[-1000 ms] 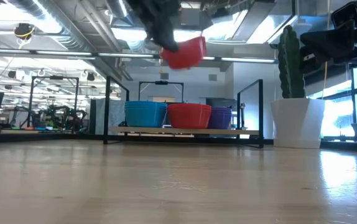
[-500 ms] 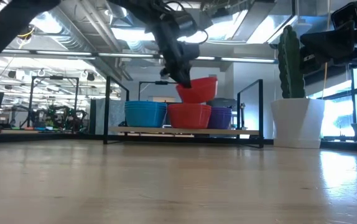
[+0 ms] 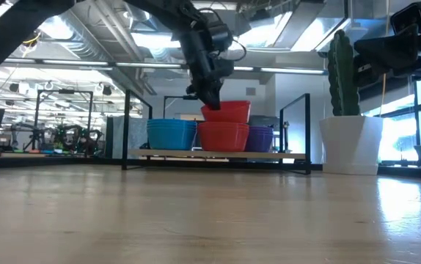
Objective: Pick & Place Mini bowls
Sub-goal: Stack the red bowl on the red bowl on the shelf, then return to Home Position
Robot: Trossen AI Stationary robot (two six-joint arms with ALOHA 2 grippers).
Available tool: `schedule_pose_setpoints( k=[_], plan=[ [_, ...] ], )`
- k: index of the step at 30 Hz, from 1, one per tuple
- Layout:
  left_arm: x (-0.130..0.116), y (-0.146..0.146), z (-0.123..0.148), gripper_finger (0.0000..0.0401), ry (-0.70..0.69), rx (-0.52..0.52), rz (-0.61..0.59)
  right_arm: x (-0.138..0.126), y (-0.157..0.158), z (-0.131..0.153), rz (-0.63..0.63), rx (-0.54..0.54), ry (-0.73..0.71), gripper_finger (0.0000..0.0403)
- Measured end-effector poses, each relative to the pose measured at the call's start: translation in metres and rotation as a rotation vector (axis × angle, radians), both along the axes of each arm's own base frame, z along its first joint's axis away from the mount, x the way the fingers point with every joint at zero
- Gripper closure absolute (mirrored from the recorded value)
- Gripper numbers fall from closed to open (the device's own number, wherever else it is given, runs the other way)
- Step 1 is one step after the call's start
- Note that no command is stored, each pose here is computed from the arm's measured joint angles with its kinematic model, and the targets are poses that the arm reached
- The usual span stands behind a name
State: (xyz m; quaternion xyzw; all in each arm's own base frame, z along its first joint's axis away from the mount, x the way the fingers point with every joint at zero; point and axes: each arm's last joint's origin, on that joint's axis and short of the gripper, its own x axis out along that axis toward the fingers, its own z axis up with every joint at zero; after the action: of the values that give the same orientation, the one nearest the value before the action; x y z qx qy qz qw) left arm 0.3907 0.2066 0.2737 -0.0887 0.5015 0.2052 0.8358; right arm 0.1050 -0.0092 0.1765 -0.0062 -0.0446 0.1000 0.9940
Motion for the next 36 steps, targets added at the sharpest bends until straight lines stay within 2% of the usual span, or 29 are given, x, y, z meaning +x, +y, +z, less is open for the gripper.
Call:
schedule_pose_setpoints(
  k=[4,10,25,30,33,36],
  plan=[
    [0.003,0.003,-0.012,0.0398,0.039,-0.008,-0.007,0.0,0.0,0.0,0.0,-0.001,0.0,0.0398],
    [0.001,0.004,-0.012,0.039,0.049,-0.004,-0.026,0.0,0.0,0.0,0.0,-0.001,0.0,0.0398],
    [0.005,-0.002,-0.003,0.0281,0.022,0.053,-0.085,0.0,0.0,0.0,0.0,0.0,0.0,0.0392],
    [-0.008,-0.013,0.025,0.0265,-0.003,0.076,-0.189,0.0,0.0,0.0,0.007,-0.007,0.002,0.0391],
    [-0.021,-0.04,0.056,0.0275,-0.079,0.084,-0.268,0.0,0.001,0.001,0.019,-0.026,-0.014,0.0396],
    [-0.043,-0.077,0.082,0.0302,-0.148,0.15,-0.359,-0.001,0.001,0.002,0.009,-0.028,-0.029,0.0399]
  ],
)
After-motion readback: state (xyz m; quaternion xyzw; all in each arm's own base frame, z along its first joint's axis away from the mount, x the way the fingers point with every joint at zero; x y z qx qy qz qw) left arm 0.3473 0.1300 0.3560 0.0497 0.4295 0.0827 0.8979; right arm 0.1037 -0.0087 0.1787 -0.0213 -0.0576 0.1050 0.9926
